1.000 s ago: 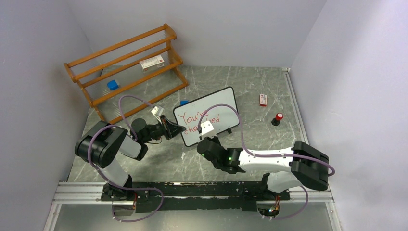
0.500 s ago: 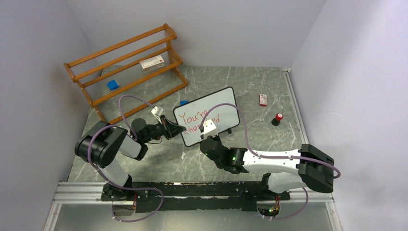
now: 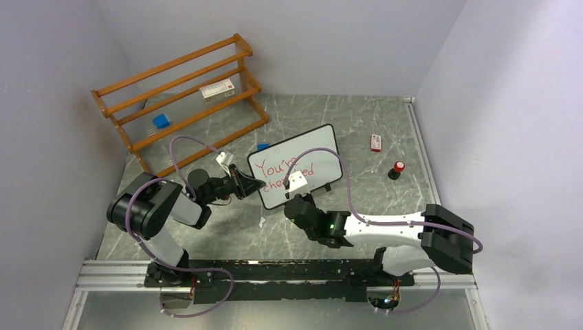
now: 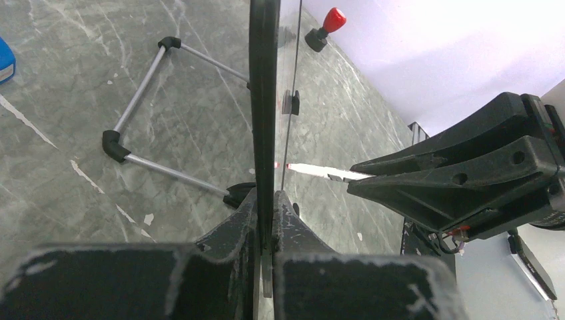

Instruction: Write a sentence on the whiteboard

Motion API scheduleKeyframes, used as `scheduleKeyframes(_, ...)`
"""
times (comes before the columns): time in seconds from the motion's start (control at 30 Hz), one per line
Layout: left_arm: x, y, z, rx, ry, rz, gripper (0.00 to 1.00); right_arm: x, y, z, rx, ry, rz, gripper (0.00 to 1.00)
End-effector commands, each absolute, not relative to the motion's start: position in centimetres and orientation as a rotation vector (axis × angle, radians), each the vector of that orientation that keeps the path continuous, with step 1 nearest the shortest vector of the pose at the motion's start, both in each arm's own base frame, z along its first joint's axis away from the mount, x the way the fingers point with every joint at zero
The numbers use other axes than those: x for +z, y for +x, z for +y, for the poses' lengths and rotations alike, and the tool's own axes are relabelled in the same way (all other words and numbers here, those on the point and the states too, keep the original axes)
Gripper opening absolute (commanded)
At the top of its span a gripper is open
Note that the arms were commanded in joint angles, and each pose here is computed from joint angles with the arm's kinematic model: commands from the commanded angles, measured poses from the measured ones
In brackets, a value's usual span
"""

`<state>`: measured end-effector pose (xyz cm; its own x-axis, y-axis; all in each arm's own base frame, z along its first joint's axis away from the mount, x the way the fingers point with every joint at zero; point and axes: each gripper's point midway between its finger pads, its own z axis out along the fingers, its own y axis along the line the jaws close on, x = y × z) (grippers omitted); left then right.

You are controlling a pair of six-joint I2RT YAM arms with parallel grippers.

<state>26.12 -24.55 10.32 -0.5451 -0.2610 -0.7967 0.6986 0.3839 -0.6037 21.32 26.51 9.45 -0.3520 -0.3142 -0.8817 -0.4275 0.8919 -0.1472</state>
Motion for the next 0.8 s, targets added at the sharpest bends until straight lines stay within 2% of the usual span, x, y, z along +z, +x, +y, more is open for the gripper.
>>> scheduleKeyframes(0.0,11.0,26.8,-24.2,-1.303,0.383,1.673,0.05,9.6,22.1,26.6,0.115,-0.502,1.948,0.0)
scheduleKeyframes(0.77,11.1,26.9,-24.1,-1.308,0.382,1.673,0.05,6.9,21.1,25.8,0.106,-0.541,2.032,0.0)
